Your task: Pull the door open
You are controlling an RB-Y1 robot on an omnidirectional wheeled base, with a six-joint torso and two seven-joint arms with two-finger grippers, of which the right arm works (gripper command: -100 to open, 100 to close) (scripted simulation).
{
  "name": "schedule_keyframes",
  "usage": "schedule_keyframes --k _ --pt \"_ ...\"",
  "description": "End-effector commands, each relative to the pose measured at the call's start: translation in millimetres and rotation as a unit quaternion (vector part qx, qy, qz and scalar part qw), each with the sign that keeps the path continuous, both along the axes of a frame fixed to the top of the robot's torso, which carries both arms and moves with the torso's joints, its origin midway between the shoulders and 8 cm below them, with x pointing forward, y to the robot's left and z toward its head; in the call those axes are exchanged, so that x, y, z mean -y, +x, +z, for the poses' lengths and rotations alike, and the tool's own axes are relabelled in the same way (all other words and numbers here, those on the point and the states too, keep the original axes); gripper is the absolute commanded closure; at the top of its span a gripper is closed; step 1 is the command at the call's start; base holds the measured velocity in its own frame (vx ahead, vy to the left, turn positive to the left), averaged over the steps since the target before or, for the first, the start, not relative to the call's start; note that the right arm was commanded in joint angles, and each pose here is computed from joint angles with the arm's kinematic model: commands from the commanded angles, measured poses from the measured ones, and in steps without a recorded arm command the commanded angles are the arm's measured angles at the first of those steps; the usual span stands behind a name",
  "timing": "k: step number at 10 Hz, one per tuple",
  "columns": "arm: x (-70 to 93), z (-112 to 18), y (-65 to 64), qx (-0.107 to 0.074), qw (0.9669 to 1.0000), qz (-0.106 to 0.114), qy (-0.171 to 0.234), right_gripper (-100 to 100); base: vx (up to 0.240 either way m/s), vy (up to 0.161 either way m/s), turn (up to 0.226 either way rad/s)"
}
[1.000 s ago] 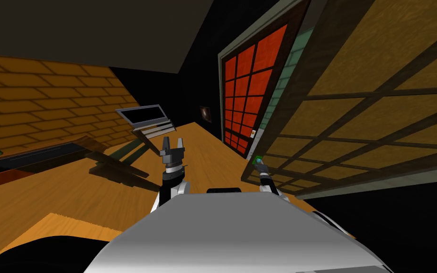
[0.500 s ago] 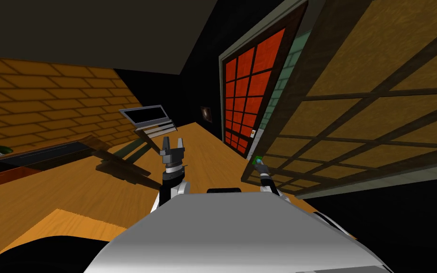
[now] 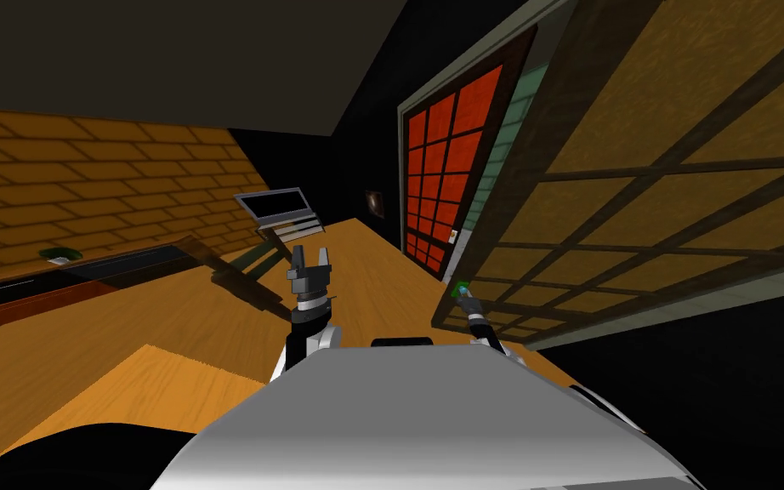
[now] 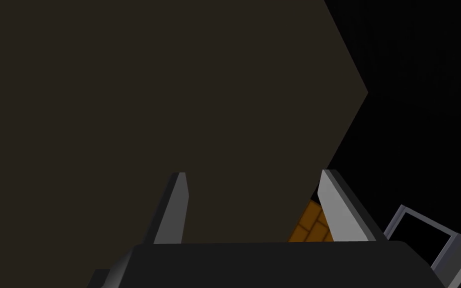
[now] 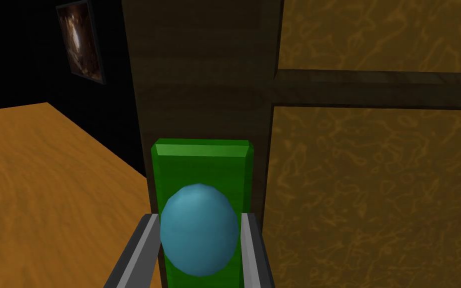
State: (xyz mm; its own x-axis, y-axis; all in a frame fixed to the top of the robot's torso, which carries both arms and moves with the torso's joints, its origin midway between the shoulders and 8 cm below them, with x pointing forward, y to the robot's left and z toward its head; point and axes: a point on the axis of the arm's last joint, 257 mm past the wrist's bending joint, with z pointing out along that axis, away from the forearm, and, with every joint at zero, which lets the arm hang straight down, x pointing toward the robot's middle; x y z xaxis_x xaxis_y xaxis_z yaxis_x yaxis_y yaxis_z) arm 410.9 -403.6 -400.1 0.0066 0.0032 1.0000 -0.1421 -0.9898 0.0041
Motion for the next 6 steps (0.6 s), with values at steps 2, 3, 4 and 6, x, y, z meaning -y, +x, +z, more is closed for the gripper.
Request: schedule_keyframes --k 2,3,4,6 --pt "-5.2 2.2 -4.8 0.003 0.9997 0.022 0.001 100 -0.221 -0.035 0.085" --pt "-6.6 2.1 -6.2 0.003 0.9996 0.028 0.002 100 -0.204 -0.01 0.05" --pt "-5.2 0.3 -5.4 0.0 0.9997 0.023 0.0 100 -0.091 -0.004 0.004" --pt "-8.0 -0.8 -15.7 0.0 0.9991 0.043 0.0 100 -0.176 -0.034 0.093"
